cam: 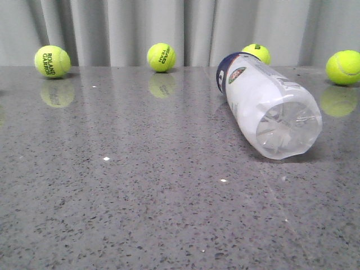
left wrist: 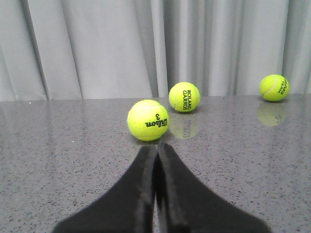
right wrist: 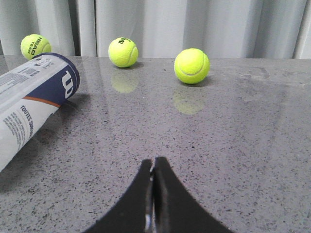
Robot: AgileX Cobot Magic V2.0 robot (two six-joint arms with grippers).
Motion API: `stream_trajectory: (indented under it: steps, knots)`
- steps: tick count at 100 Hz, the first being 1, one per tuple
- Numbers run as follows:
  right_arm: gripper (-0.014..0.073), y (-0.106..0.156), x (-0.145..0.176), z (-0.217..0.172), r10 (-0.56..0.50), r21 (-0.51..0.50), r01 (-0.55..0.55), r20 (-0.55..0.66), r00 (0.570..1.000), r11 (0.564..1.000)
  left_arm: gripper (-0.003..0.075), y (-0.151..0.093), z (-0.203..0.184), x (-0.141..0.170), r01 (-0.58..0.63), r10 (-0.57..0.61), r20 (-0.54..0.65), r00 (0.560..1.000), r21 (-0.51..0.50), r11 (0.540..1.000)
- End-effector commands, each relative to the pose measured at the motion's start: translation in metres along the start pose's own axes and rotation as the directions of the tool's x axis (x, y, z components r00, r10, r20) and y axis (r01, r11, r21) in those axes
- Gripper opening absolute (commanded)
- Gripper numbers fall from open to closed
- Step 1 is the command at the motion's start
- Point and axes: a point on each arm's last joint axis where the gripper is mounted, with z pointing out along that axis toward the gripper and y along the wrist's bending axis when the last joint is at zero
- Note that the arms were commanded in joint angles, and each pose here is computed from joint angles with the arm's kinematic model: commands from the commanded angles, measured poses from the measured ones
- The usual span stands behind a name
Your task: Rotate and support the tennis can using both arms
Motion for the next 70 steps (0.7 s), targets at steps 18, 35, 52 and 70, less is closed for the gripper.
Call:
stream_trajectory:
  steps: [18,35,52,70]
  knots:
    - [-0.0069,0.0016,-0.0136,-0.0034,-0.021,-0.009,0.023,0.111,0.994,1.0,-0.002,0.0005,-0.0017,0.0059,0.016,-0.015,0.065,0.998,-0.01,1.0]
    - [-0.0069,0.0016,-0.0136,-0.0034,-0.021,-0.009,0.023,0.111,0.994,1.0,-0.002,0.0005,-0.0017,0.0059,0.016,-0.015,0.065,0.998,-0.01,1.0]
    - [-0.0069,0.0017,-0.0139,-0.0034,-0.024,-0.009,0.025,0.115,0.993,1.0,-0.002,0.0005,-0.0017,0.0059,0.016,-0.015,0.065,0.998,-0.01,1.0]
    - [-0.0069,0.0022,-0.0163,-0.0037,-0.024,-0.015,0.026,0.141,0.99,1.0,-0.002,0.0005,-0.0017,0.0059,0.016,-0.015,0.065,0.998,-0.01,1.0]
